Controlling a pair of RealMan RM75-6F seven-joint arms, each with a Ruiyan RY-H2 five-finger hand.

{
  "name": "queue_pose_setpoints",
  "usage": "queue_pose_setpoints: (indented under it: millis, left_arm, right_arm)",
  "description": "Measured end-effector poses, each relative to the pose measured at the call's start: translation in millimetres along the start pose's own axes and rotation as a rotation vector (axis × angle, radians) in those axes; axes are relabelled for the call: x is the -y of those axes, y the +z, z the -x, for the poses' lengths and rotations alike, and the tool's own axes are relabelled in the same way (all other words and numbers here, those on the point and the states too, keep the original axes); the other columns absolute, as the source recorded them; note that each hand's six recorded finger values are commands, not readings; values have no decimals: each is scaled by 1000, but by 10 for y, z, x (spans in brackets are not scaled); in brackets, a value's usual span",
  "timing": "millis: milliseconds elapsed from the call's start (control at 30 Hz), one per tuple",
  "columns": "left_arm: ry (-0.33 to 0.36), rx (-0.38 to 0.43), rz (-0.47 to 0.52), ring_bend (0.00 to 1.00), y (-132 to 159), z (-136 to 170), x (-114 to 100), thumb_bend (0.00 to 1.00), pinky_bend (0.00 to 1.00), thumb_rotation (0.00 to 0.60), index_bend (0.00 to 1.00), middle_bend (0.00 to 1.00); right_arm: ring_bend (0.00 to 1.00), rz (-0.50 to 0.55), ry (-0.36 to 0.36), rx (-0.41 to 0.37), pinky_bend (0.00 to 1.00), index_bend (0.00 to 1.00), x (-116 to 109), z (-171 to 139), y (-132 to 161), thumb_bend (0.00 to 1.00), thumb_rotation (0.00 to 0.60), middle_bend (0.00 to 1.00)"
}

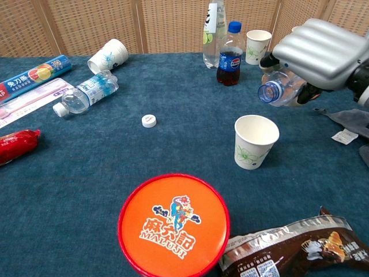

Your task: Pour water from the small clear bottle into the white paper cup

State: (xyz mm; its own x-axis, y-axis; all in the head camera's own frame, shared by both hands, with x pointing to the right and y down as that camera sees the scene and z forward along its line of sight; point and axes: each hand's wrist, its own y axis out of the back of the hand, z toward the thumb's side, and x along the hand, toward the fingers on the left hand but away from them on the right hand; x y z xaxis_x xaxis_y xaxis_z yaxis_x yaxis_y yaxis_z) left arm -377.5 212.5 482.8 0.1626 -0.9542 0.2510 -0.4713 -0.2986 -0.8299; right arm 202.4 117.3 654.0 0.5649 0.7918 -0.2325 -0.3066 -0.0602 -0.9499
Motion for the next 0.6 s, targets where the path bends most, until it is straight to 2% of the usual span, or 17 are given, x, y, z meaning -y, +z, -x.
queue_pose_setpoints:
  millis: [600]
  left_arm:
    - [-3,-3,-1,184,1,-22,8,471,82,466,204,201]
  right_arm:
    - [620,-76,-84,22,515,694,-1,77,-78,198,600,748]
